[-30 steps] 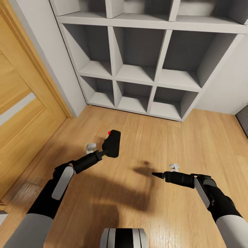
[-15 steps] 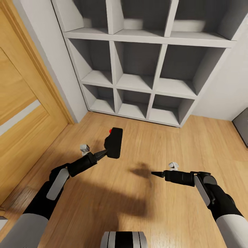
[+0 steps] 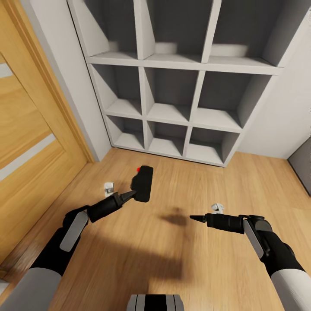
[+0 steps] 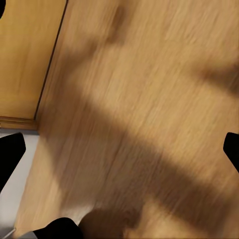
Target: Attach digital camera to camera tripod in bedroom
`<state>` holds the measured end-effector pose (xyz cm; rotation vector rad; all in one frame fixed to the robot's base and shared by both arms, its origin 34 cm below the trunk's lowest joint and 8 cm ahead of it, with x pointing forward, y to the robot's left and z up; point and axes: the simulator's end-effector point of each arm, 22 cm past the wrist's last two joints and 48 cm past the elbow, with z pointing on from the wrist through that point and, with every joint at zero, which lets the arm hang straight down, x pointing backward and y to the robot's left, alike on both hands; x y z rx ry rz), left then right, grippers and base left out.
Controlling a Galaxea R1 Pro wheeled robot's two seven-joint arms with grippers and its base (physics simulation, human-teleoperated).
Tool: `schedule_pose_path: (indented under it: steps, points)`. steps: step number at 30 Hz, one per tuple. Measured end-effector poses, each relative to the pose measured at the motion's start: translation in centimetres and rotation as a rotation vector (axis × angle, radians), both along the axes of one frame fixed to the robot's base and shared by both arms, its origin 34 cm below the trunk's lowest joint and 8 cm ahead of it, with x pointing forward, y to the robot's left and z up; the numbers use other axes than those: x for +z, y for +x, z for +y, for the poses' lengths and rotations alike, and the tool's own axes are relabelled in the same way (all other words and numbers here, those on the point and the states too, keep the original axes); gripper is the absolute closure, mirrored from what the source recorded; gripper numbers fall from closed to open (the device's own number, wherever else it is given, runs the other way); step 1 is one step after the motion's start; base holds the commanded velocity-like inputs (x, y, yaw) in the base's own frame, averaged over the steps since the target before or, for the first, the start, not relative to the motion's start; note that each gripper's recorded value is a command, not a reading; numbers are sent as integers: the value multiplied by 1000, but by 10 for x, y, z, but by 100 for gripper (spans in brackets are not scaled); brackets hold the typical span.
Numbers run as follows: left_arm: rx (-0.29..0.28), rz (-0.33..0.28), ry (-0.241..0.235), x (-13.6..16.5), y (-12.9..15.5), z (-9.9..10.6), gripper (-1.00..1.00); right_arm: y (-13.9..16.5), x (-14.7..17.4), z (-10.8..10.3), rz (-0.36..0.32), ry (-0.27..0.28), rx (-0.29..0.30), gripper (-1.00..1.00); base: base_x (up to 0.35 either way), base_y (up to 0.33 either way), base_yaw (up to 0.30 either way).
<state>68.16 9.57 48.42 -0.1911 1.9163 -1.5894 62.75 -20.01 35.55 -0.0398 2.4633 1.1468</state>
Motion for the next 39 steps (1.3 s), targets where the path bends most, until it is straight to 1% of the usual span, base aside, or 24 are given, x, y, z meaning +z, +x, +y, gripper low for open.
schedule_pose_path:
  steps: [1,2,3,5,9,14,17,21,28,39]
  points:
    - [28,26,67,-12,5,5,100,1,2,0,-4,0,0,-100,0,0,0]
    - [42,40,89,-15,7,7,100,1,5,0,-8,0,0,-100,0,0,0]
    - [68,64,144,-25,11,12,100,2,7,0,-12,-1,0,-100,0,0,0]
    - [102,97,196,-32,15,16,100,2,11,0,-12,-2,0,-100,0,0,0]
    - [105,85,183,-20,16,15,100,0,18,1,7,6,-1,-100,0,0,0]
    - [117,83,173,-12,17,16,100,1,31,1,-7,4,1,-100,0,0,0]
    - [125,100,179,-17,15,20,100,3,38,4,-18,10,2,-100,0,0,0]
    - [130,117,173,-18,13,21,100,4,48,3,-36,13,2,-100,0,0,0]
    - [144,105,131,2,15,23,100,7,66,2,-64,15,-2,-100,0,0,0]
    - [150,62,119,31,15,23,100,10,93,5,-109,20,0,-100,0,0,0]
